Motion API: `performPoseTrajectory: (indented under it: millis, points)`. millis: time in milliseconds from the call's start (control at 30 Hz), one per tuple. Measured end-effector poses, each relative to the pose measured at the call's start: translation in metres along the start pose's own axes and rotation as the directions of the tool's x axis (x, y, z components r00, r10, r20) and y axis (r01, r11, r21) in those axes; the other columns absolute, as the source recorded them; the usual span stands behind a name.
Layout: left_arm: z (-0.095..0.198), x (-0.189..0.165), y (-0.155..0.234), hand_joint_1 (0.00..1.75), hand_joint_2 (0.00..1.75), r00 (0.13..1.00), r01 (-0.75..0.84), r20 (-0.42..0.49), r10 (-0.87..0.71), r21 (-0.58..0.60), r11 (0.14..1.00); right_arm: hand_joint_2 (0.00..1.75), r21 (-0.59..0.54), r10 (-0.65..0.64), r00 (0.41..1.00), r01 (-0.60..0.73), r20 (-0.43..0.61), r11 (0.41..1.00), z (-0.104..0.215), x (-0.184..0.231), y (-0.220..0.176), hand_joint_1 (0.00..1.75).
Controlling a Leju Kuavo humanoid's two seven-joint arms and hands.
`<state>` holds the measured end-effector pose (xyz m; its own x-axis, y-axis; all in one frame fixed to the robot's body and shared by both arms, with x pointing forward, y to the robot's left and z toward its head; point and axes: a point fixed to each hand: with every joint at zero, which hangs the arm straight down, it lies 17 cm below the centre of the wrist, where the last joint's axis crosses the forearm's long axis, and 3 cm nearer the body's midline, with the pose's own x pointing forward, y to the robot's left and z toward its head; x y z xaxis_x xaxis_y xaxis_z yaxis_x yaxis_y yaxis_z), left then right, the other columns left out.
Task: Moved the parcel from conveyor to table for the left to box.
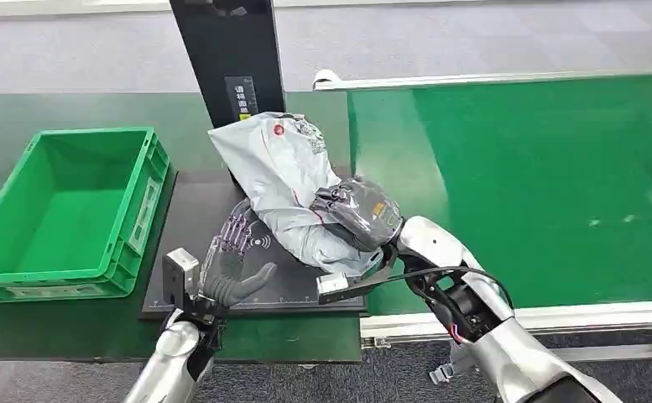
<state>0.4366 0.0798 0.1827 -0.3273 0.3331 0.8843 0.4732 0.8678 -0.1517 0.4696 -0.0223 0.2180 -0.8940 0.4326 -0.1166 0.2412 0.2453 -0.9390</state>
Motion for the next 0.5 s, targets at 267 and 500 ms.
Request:
performPoseTrajectory:
  millis: [267,500]
  points:
    - [-0.003,0.001,0.006,0.00,1.75,1.000,-0.003,0.001,0.003,0.028,1.000,1.75,0.028,-0.078,0.991,0.075,0.106,0.997,-0.016,0.040,0.009,1.75]
    - [-0.002,-0.006,0.015,0.00,1.75,1.000,-0.015,-0.015,0.016,0.054,0.998,1.75,0.212,-0.169,0.980,0.145,0.102,0.967,-0.028,0.078,0.048,1.75]
